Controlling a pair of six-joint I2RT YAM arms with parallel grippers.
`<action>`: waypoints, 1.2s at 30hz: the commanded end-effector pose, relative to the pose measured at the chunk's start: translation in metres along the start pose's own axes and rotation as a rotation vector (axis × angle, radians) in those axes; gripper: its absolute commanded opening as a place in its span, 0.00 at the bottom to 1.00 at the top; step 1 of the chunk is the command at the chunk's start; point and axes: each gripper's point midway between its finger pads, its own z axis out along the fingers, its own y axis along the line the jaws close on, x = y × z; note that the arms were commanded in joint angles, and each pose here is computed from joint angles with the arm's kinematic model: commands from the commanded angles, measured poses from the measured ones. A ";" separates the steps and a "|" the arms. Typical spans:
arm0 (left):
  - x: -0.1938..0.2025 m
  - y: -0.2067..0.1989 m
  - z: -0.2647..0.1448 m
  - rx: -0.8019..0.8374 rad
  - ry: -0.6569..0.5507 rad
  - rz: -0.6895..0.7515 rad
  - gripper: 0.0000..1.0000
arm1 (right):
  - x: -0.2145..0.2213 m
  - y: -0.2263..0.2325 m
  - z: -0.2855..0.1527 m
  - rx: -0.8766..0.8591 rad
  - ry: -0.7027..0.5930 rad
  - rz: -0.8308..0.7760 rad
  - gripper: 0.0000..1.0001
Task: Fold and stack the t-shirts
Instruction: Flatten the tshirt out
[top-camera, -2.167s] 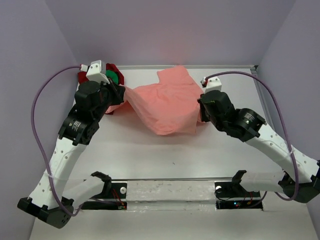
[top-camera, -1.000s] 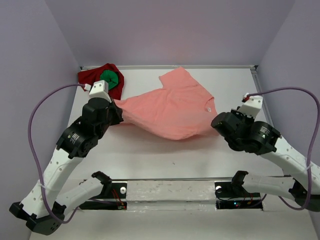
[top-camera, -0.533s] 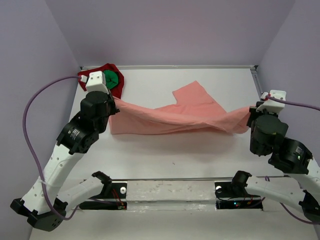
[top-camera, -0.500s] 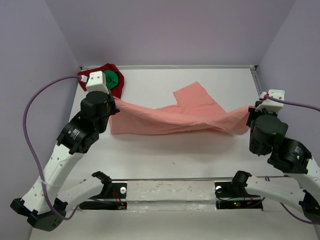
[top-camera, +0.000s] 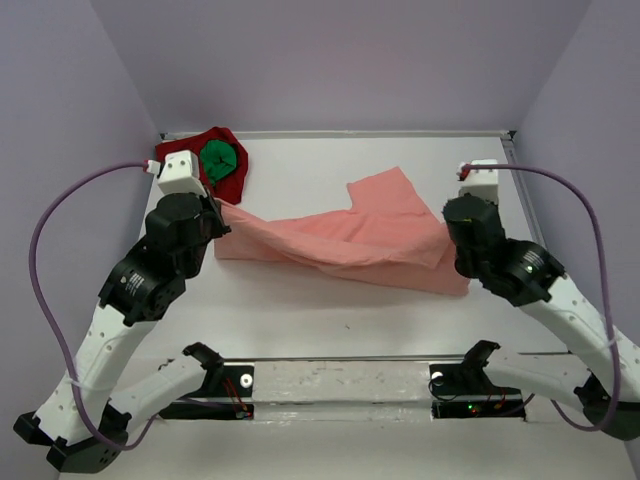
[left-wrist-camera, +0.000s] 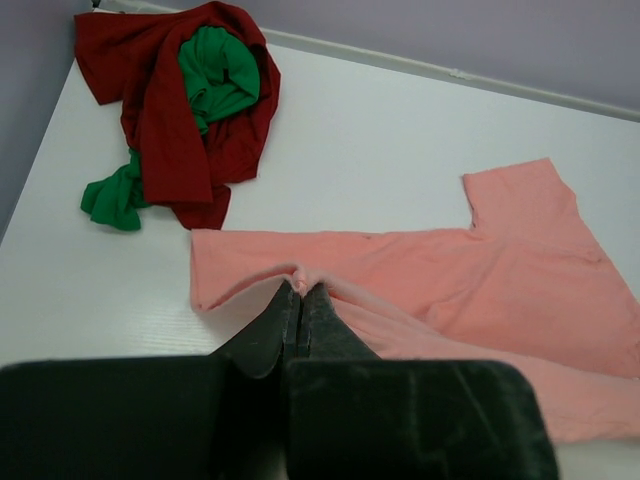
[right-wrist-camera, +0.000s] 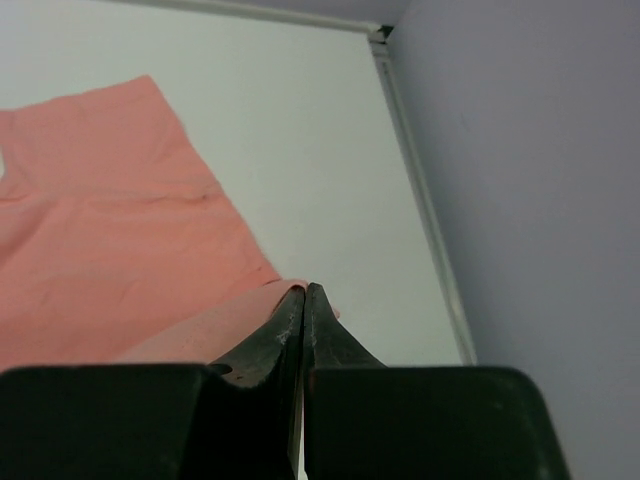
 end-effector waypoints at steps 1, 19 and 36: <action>-0.013 -0.003 -0.001 0.003 -0.043 -0.024 0.00 | 0.023 0.059 0.028 -0.126 0.061 0.045 0.00; -0.009 -0.017 0.031 -0.011 -0.035 0.053 0.00 | -0.025 0.043 0.082 -0.095 0.025 0.084 0.00; -0.129 -0.078 0.118 0.081 -0.166 0.077 0.00 | -0.152 0.046 0.165 -0.147 -0.129 0.095 0.00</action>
